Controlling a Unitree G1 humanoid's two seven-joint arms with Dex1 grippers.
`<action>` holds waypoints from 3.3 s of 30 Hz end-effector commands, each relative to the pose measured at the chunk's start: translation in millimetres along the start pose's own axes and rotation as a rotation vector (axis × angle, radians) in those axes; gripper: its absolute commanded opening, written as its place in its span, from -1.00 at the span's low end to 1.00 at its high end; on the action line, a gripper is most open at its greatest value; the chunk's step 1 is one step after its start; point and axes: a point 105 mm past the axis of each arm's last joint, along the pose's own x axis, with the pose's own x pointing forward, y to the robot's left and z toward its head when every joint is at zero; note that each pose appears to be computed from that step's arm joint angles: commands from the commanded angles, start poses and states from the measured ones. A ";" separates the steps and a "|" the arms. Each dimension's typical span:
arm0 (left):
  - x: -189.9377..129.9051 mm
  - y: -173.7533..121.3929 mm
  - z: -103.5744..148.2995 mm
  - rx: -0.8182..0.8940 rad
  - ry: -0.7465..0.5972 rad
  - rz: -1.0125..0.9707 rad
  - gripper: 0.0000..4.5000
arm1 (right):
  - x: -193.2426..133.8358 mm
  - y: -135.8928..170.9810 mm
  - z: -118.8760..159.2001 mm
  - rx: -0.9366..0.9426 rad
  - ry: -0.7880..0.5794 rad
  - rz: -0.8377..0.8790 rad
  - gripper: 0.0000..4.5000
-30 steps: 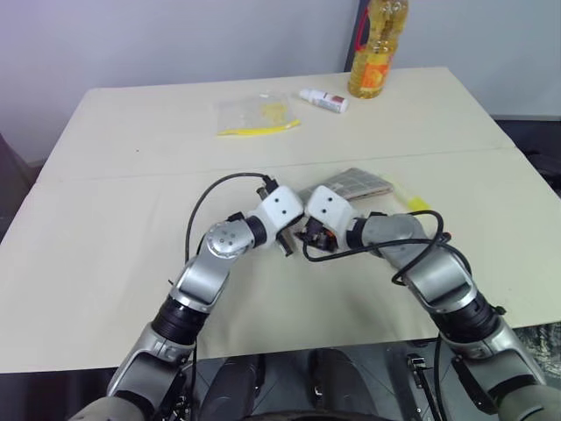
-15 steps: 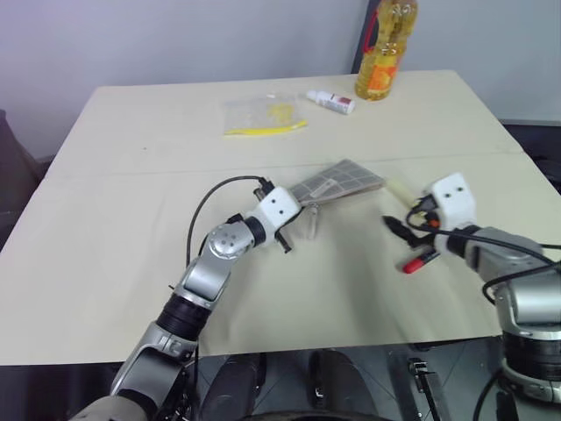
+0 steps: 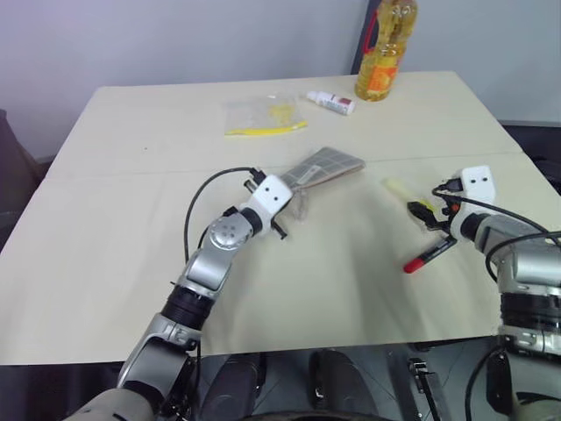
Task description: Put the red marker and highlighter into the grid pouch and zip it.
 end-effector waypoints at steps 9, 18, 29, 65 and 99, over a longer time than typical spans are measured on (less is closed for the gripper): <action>-3.6 7.3 14.1 -0.066 -0.024 0.006 -1.00 | -11.9 14.6 17.0 -0.153 -0.070 0.071 -0.61; -0.9 12.4 25.7 -0.058 -0.072 -0.063 -1.00 | -80.6 61.8 57.9 -0.499 -0.215 0.242 -0.61; -0.2 5.4 38.0 -0.066 -0.126 -0.127 -1.00 | -82.8 86.2 62.7 -0.464 -0.228 0.298 -0.61; -30.5 -41.7 36.6 0.280 -0.189 -0.461 -1.00 | -83.8 129.5 30.6 -0.855 -0.012 0.517 -0.61; 19.8 -34.7 27.8 0.098 -0.126 -0.282 -1.00 | -111.5 36.6 -27.5 0.105 0.104 -0.321 0.70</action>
